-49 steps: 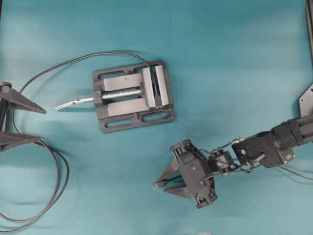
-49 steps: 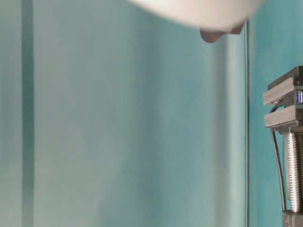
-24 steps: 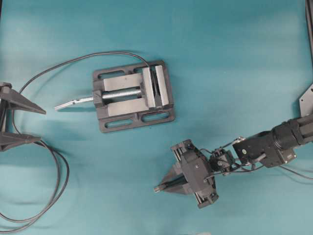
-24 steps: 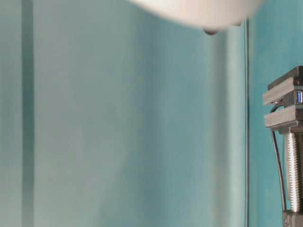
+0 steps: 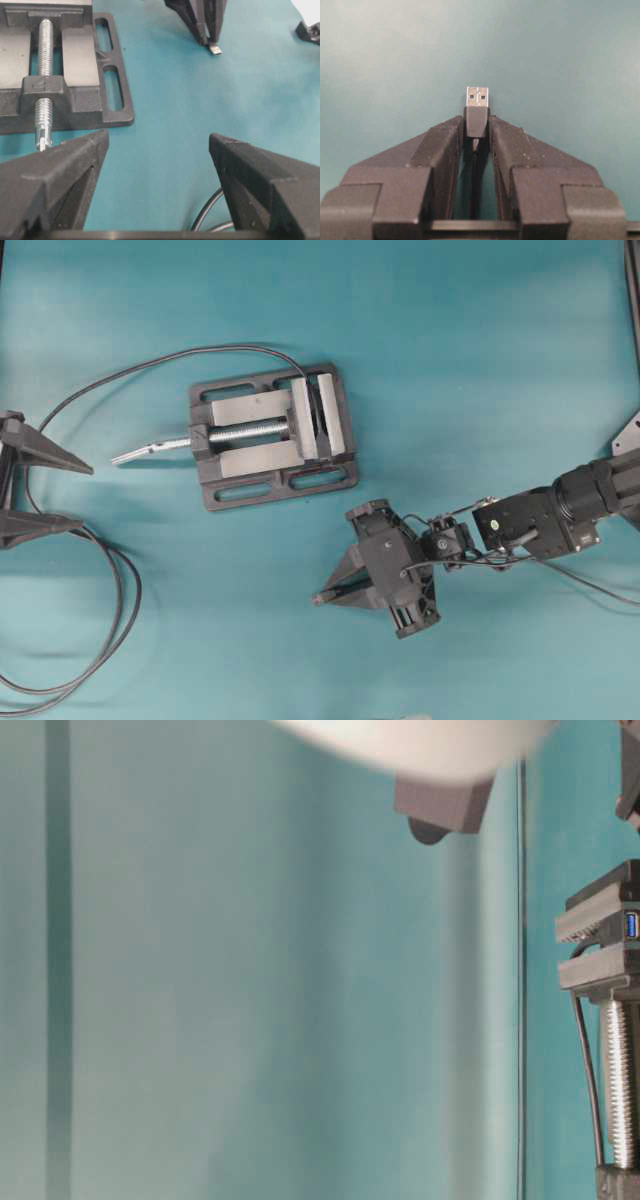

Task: Insert the USB cable into the fixed female connector.
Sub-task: 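Move the right gripper with the plug toward the connector in the vise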

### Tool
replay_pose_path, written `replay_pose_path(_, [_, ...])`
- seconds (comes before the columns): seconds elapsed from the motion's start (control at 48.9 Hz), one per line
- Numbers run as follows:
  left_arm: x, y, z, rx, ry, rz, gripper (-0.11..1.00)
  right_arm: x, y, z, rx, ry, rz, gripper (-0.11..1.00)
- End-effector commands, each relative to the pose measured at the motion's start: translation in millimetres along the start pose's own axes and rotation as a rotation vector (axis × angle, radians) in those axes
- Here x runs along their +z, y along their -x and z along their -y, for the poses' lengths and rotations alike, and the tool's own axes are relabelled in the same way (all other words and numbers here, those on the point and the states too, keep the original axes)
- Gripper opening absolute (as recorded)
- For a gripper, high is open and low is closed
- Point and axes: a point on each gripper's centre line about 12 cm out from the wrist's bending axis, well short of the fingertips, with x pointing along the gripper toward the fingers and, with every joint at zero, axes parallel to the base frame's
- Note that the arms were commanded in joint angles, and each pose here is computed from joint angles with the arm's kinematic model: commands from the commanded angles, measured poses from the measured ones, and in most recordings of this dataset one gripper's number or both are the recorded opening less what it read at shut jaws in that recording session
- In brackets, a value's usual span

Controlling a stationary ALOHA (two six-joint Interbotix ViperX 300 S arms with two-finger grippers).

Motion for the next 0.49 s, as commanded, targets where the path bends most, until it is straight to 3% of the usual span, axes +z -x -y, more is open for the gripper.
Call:
replay_pose_path(0.0, [5.2,-0.8,0.8,-0.002,0.009,0.014,0.95,17.8,3.4,-1.5,-0.019,-0.019,0.045,0.21])
replay_pose_path(0.245, [5.4,-0.8,0.8,-0.002,0.009,0.015,0.95,20.3,4.1,2.3,-0.177,-0.167,0.06,0.21])
replay_pose_path(0.47, [5.2,-0.8,0.8,-0.002,0.009,0.014,0.95,26.0,9.0,9.6,-0.423,-0.282,0.083,0.21])
